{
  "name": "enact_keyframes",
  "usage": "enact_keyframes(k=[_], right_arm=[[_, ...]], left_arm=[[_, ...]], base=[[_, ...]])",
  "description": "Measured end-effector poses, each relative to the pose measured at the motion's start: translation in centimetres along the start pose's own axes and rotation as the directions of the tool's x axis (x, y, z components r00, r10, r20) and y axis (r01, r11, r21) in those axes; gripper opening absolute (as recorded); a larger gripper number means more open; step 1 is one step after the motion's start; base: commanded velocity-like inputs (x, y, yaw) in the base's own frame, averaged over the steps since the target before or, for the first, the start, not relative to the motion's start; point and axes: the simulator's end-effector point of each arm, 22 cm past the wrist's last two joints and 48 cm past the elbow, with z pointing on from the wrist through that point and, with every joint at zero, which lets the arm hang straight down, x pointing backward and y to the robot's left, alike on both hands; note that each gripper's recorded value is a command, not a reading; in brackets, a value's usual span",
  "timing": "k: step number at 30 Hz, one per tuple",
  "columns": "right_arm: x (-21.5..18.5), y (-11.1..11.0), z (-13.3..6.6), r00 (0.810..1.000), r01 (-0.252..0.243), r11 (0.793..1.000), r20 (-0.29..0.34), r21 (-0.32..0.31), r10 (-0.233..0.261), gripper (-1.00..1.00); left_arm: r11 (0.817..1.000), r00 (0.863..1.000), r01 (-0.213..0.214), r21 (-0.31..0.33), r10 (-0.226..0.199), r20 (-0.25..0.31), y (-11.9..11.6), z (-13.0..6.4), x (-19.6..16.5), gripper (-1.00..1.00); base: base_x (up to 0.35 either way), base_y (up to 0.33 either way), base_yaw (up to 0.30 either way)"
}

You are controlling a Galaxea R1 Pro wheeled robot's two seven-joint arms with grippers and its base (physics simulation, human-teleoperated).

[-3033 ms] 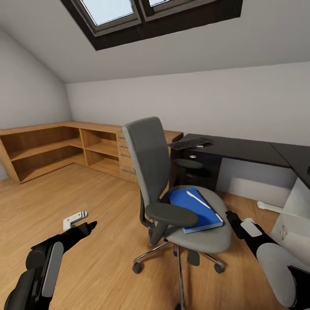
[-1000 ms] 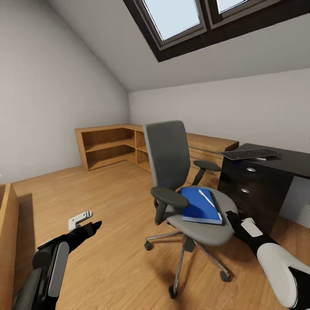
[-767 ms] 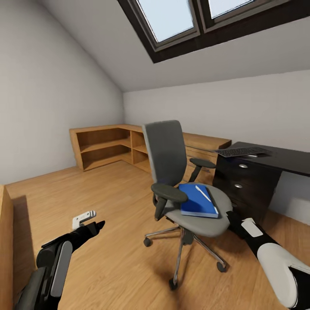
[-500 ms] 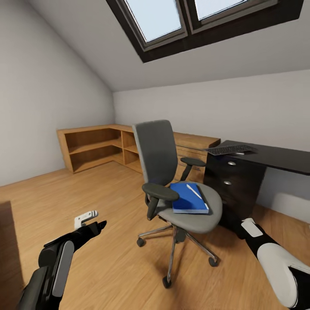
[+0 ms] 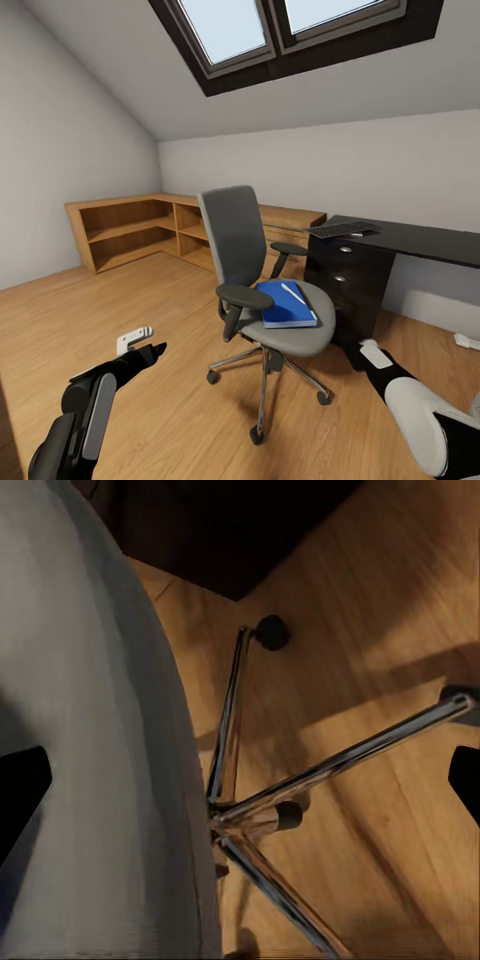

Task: In the bedroom, organize the workspace by keeping the computer under the desk, ensuring the monitor is on the desk, placing the keyboard on the desk next to the monitor, placing the mouse on the desk next to the keyboard, moving the folder from the swivel chair onto the desk next to the mouse, stacking the notebook on top of the folder with the pen on top of the notebook, and positioning the swivel chair next to the desk.

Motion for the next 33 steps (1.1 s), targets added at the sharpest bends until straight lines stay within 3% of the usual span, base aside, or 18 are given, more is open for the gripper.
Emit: enact_keyframes(k=[10,13,33], right_arm=[[2.0,2.5,-0.1,1.000,0.003,0.996,-0.027,-0.095,-0.005,1.00],[2.4,3.2,-0.1,0.999,0.003,0.992,-0.032,-0.123,-0.007,1.00],[6.0,5.3,-0.4,0.997,0.006,0.984,-0.076,-0.177,-0.020,1.00]], left_arm=[[1.000,1.000,0.000,0.002,0.000,-0.006,-0.1,0.1,0.2,1.00],[0.999,0.999,-0.027,0.020,0.027,-0.017,-1.3,0.3,0.7,1.00],[0.998,0.999,-0.046,0.032,0.046,-0.022,-2.1,0.4,1.0,1.00]], base=[[0.000,0.001,-0.002],[0.000,0.000,0.000],[0.000,0.000,0.000]])
